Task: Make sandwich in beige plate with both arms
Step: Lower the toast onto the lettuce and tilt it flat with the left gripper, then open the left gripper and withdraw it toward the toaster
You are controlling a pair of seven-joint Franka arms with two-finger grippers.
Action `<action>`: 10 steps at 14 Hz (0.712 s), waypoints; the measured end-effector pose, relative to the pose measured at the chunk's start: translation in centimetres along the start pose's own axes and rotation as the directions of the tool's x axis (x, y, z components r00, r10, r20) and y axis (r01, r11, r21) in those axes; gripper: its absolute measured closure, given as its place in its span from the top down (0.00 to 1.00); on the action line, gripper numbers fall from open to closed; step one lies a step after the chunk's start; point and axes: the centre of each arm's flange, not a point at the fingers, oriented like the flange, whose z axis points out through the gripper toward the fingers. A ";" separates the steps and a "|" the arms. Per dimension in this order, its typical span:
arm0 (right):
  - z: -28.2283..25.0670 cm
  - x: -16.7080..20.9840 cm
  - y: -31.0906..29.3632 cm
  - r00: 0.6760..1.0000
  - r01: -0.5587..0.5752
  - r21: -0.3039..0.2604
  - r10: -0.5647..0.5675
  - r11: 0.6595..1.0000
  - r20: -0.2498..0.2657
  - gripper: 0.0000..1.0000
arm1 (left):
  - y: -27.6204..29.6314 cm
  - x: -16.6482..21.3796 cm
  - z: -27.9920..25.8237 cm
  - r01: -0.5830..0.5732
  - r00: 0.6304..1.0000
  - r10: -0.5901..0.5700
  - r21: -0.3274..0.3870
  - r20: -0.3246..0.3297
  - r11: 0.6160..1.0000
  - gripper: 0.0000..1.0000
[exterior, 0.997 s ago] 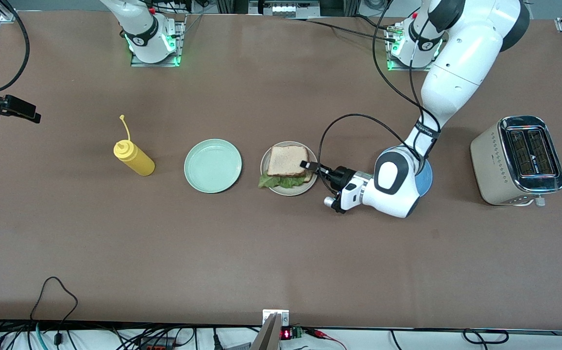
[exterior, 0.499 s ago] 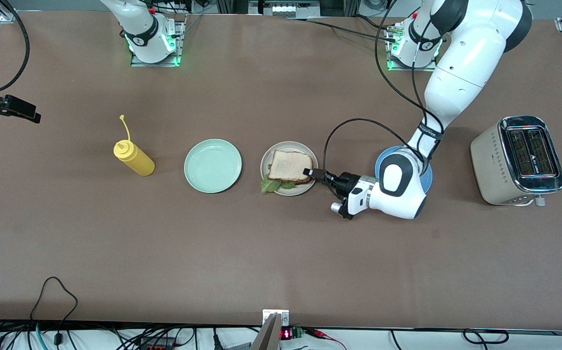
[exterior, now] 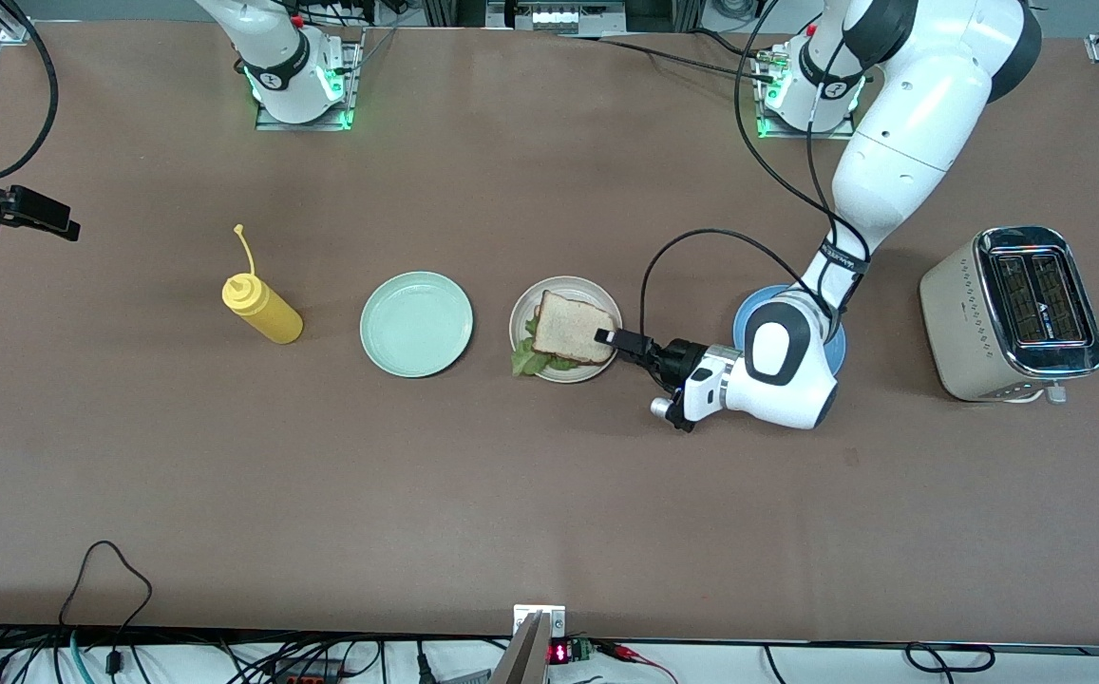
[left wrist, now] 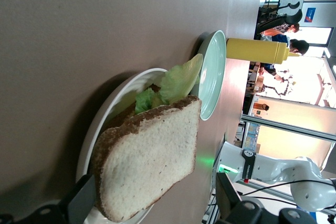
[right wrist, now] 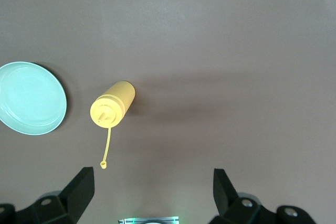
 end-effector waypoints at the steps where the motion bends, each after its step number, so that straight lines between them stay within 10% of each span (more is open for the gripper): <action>1: 0.0 0.0 0.0 1.000 0.000 0.000 0.000 1.000 0.000 1.00 | -0.1 0.0 -0.3 -0.008 1.000 0.008 -0.001 -0.003 1.000 1.00; 6: 0.0 0.0 0.0 1.000 0.000 0.000 0.000 1.000 0.000 1.00 | 2.6 -0.6 -3.1 -0.042 0.999 0.043 0.033 -0.028 0.999 1.00; 10: 0.0 0.0 0.0 1.000 0.000 0.000 0.000 1.000 0.000 1.00 | 6.6 -2.5 -8.6 -0.136 0.990 0.138 0.217 0.004 0.967 1.00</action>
